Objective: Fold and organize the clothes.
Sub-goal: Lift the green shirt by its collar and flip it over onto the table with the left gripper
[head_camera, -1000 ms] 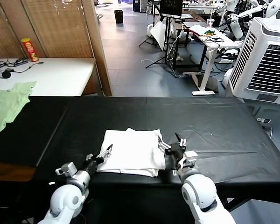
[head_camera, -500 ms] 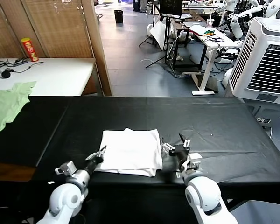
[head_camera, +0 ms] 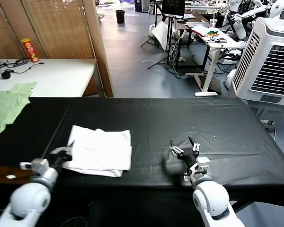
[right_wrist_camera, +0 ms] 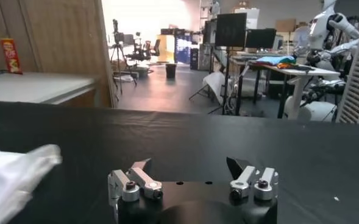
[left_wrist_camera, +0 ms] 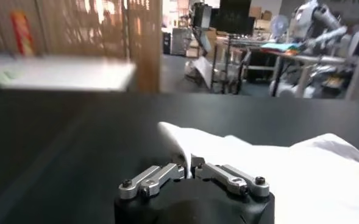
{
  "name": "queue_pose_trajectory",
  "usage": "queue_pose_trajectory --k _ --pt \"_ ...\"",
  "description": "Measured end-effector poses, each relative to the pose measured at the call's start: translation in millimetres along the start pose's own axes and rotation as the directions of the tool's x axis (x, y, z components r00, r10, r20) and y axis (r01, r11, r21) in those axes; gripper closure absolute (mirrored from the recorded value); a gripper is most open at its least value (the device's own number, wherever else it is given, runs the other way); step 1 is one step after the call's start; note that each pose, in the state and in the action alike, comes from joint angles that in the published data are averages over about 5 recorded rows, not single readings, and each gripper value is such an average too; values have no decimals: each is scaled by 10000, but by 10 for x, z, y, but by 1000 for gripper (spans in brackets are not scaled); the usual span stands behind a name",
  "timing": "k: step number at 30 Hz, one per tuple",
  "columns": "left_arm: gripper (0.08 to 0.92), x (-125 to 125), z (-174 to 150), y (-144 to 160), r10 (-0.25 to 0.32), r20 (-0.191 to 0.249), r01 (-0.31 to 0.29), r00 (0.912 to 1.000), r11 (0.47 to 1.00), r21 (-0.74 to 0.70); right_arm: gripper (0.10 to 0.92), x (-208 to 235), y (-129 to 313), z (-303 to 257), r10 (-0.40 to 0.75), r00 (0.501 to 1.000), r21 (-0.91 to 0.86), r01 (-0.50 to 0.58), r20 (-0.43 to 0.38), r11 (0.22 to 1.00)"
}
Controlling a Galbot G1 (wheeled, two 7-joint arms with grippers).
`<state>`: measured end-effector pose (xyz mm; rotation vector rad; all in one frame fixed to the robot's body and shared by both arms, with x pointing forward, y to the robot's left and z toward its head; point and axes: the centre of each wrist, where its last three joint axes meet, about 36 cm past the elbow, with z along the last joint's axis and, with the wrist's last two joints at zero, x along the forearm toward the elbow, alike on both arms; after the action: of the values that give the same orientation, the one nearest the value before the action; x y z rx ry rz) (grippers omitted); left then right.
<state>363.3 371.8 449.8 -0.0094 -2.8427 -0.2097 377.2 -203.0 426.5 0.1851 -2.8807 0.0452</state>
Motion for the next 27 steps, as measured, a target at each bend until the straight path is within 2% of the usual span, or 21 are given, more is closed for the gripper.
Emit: queue_pose_trajectory --k 3,6,9,12,15,18,20,23,25,27 --pt "836 57 -264 261 -569 448 626 9974 9883 -1391 224 -6 12 -5 -24 10000 -31 24 11 10000" --pt "836 121 -528 370 -1019 1053 1257 9892 9593 -2528 224 -10 28 7 -47 10000 -81 47 -20 10000" --pt "836 208 -680 284 -1125 1511 1562 9821 9348 -3191 224 -5 37 31 -52 9999 -105 51 -89 9999" --pt "836 299 -726 60 -867 1808 1438 9797 9322 -3322 224 8 33 59 -23 9999 -79 21 -165 10000" --pt "836 340 -649 -233 -360 1812 874 9828 9548 -2841 224 27 37 91 -4 9997 -14 4 -252 10000" --pt "836 323 -474 -590 379 1612 -45 9862 9793 -2025 224 55 65 130 -106 9993 -3 106 -369 9999" --pt "836 288 -353 -848 918 1491 -696 9846 9866 -1474 224 77 91 150 -280 9986 -39 278 -442 9996" --pt "836 200 -200 -1229 1637 1453 -1551 9758 9855 -684 224 114 128 168 -701 9959 -134 695 -576 9975" --pt "809 139 -144 -1443 2068 1574 -2053 9656 9784 -261 224 144 152 178 -1076 9915 -252 1060 -735 9940" --pt "731 96 -125 -1587 2454 1753 -2488 9534 9686 -27 224 178 178 184 -1490 9843 -412 1457 -941 9885"
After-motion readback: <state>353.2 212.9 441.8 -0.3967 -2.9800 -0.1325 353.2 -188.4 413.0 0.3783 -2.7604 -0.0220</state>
